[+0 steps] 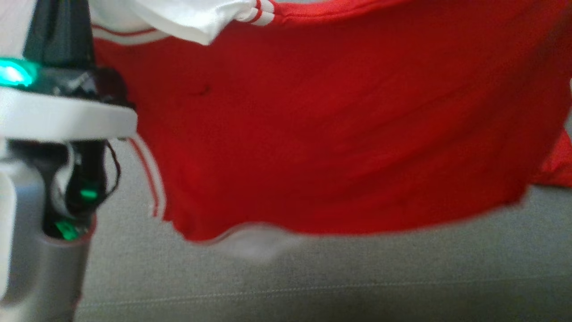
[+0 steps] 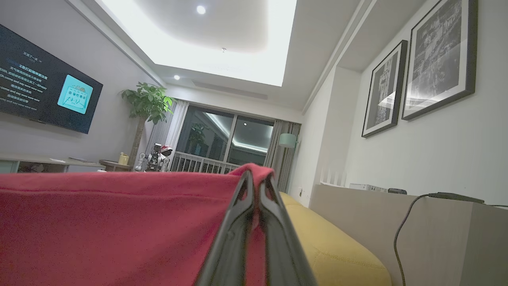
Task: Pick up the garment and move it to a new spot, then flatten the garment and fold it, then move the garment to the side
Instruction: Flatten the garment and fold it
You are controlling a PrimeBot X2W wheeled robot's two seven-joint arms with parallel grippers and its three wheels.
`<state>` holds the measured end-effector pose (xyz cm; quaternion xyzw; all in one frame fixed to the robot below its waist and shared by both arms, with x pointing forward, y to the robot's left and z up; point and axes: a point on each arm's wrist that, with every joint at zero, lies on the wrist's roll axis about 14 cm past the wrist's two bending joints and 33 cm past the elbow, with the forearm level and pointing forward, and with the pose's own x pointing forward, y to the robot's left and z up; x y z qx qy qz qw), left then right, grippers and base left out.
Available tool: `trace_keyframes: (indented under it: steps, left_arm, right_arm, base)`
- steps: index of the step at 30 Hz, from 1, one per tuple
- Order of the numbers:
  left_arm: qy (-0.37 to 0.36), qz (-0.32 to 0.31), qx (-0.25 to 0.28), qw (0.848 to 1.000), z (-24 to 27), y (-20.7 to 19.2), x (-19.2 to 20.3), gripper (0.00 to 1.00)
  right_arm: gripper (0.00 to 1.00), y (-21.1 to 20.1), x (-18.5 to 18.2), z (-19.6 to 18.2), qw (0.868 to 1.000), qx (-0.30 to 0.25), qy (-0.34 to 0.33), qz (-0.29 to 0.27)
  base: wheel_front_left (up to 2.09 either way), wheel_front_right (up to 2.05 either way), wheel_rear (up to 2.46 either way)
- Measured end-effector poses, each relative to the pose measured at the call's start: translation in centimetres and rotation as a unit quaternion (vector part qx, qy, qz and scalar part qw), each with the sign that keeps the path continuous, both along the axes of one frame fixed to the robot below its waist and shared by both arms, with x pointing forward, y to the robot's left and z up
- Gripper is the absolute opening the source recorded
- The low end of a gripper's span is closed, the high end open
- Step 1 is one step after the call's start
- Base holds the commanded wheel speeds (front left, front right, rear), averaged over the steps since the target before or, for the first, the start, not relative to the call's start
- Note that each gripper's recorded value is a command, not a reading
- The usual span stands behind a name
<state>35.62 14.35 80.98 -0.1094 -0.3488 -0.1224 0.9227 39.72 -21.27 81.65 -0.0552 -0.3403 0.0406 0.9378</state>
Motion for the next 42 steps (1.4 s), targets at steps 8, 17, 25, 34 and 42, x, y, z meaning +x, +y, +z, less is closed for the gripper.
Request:
trace_keyframes:
  steps: [8, 17, 25, 34, 42]
  left_arm:
    - [0.031, 0.01, 0.064, 0.997, 0.8, -0.2, 2.7, 0.0]
    - [0.087, 0.045, 0.19, 0.977, -1.0, -0.8, 14.0, 0.0]
    - [0.059, 0.109, 0.201, 0.972, 0.7, -0.5, 23.7, 0.0]
    - [0.046, 0.129, 0.201, 0.97, -3.5, -1.0, 30.5, 0.0]
    - [0.223, 0.037, 0.274, 0.935, -21.4, -3.6, 30.3, 0.0]
  right_arm:
    - [0.0, 1.7, 2.1, -1.2, 0.998, -0.016, 0.054, 0.016]
    - [0.0, 3.1, 12.1, -4.0, 0.989, -0.027, 0.132, 0.056]
    - [0.0, 2.4, 21.1, 0.6, 0.998, -0.028, 0.05, 0.029]
    - [0.0, 0.7, 28.1, -2.9, 0.999, 0.029, 0.021, 0.007]
    - [0.0, 1.7, 29.2, -25.7, 0.95, 0.034, 0.312, 0.01]
  base:
    - [0.0, 0.0, 0.0]
    - [0.0, 0.0, 0.0]
    - [0.0, 0.0, 0.0]
    - [0.0, 0.0, 0.0]
    - [0.0, 0.0, 0.0]
